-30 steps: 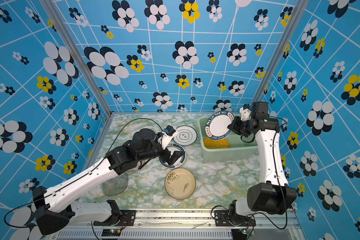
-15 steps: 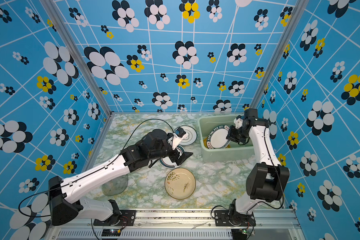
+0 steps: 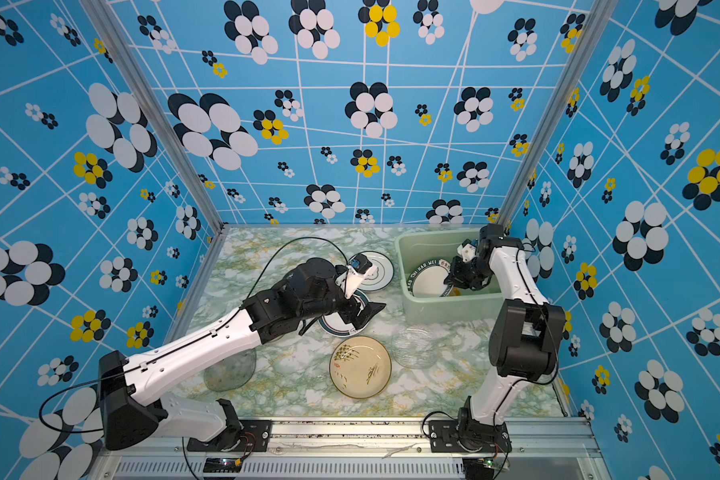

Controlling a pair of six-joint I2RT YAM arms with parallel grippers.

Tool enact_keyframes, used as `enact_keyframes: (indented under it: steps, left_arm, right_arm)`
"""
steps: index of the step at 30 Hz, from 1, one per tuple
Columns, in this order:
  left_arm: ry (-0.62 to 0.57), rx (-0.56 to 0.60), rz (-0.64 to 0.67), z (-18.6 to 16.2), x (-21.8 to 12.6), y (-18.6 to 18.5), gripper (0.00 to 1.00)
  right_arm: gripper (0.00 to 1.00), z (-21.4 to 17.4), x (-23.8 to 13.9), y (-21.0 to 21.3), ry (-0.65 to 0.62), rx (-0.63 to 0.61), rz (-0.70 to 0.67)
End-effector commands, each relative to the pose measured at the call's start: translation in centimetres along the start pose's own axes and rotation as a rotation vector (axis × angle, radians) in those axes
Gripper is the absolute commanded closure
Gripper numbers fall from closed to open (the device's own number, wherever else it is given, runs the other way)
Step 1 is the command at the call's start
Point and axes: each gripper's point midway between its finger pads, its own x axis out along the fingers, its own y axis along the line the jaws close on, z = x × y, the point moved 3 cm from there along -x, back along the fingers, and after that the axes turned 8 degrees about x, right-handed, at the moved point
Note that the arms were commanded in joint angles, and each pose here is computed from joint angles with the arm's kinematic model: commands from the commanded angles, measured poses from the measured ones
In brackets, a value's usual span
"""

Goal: Place the plates into the plastic bin on the countertop
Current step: 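Carry the plate into the green bin with the right gripper while the left reaches over, then lower the plate flat onto the yellow plate in the bin with the right gripper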

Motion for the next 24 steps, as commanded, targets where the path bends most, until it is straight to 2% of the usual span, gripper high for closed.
enact_keyframes:
  steps: [1,10,24]
  left_arm:
    - [-0.027,-0.002,0.016,1.2,0.2,0.1,0.01]
    - [-0.028,-0.004,0.034,1.4,0.8,0.5,0.01]
    - [-0.023,-0.022,0.05,1.0,0.6,0.7,0.01]
  right_arm:
    - [1.0,0.7,0.4,0.7,0.01,-0.013,0.052]
    - [1.0,0.9,1.8,-0.1,0.042,0.006,0.033]
    - [0.83,1.1,3.1,-1.5,0.055,0.03,-0.018]
